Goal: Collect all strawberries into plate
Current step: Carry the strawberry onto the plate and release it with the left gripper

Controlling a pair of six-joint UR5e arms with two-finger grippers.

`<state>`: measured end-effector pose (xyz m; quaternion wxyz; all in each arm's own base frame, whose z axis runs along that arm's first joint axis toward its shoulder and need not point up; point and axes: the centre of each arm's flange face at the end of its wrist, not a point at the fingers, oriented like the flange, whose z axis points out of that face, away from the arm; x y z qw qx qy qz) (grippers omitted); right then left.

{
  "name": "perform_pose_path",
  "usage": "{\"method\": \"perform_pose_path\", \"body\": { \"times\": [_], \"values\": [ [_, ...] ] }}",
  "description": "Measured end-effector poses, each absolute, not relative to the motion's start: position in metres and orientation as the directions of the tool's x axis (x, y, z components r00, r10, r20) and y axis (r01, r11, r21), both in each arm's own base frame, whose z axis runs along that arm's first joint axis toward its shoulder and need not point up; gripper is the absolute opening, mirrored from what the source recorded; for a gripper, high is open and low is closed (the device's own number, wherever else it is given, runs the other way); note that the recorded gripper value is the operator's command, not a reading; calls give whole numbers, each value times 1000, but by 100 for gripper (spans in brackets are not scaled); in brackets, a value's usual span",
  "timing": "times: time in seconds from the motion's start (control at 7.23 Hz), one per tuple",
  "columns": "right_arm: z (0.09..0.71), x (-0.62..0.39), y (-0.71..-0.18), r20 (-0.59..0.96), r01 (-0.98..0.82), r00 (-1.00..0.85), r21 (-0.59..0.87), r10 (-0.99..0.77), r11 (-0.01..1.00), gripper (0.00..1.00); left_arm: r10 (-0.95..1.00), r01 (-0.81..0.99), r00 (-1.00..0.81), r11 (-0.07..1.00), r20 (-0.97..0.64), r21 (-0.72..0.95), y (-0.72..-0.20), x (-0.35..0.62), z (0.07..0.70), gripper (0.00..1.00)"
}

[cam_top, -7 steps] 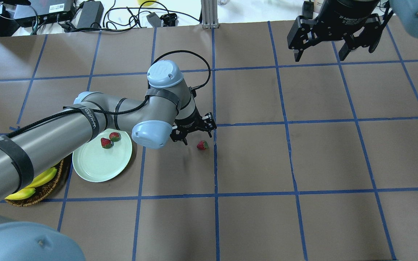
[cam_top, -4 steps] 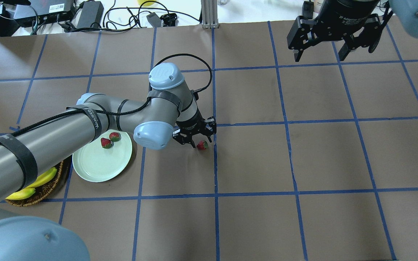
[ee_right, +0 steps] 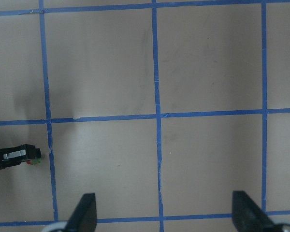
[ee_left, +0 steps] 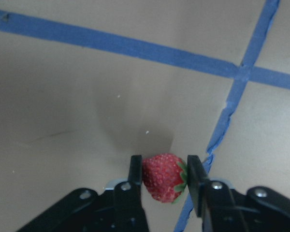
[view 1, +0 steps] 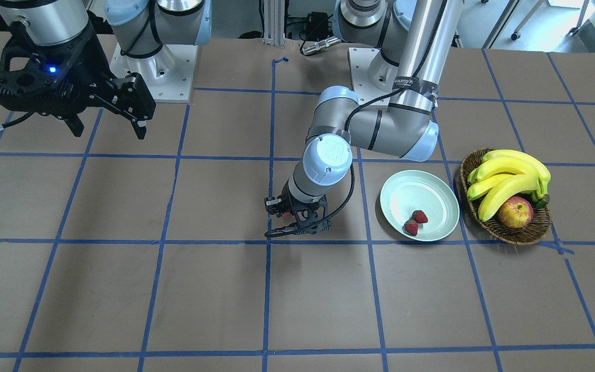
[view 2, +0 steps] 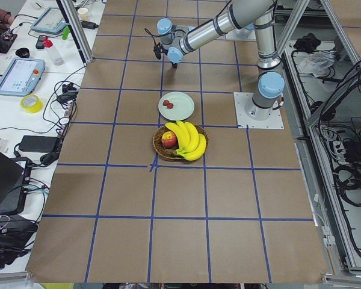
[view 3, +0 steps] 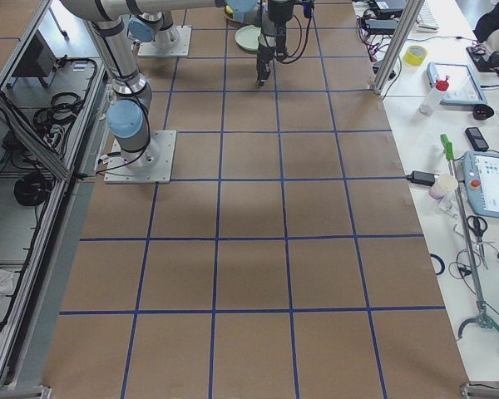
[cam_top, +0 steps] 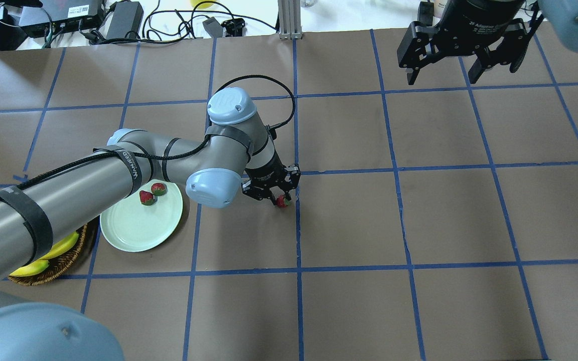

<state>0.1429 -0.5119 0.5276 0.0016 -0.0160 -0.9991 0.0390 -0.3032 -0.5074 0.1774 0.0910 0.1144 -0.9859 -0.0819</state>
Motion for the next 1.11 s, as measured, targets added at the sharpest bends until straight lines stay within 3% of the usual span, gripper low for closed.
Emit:
{"method": "perform_pose_path", "body": {
  "times": [0.28, 0.55, 0.83, 1.11],
  "values": [
    [527, 143, -512, 2, 32, -999, -78, 33, 996, 100, -222, -201, -962, 970, 159, 135, -516, -300, 199, 0],
    [527, 143, -512, 2, 32, -999, -78, 32, 996, 100, -132, -128, -990, 988, 52, 86, -547, -270, 241, 0],
    [527, 143, -512, 2, 32, -999, -78, 32, 996, 100, -20, -27, -998, 993, -67, 114, -579, -179, 287, 0],
    [528, 142, -512, 2, 32, -999, -78, 33, 996, 100, -17, -57, -979, 980, -205, 193, -574, -100, 297, 0]
  ]
}}
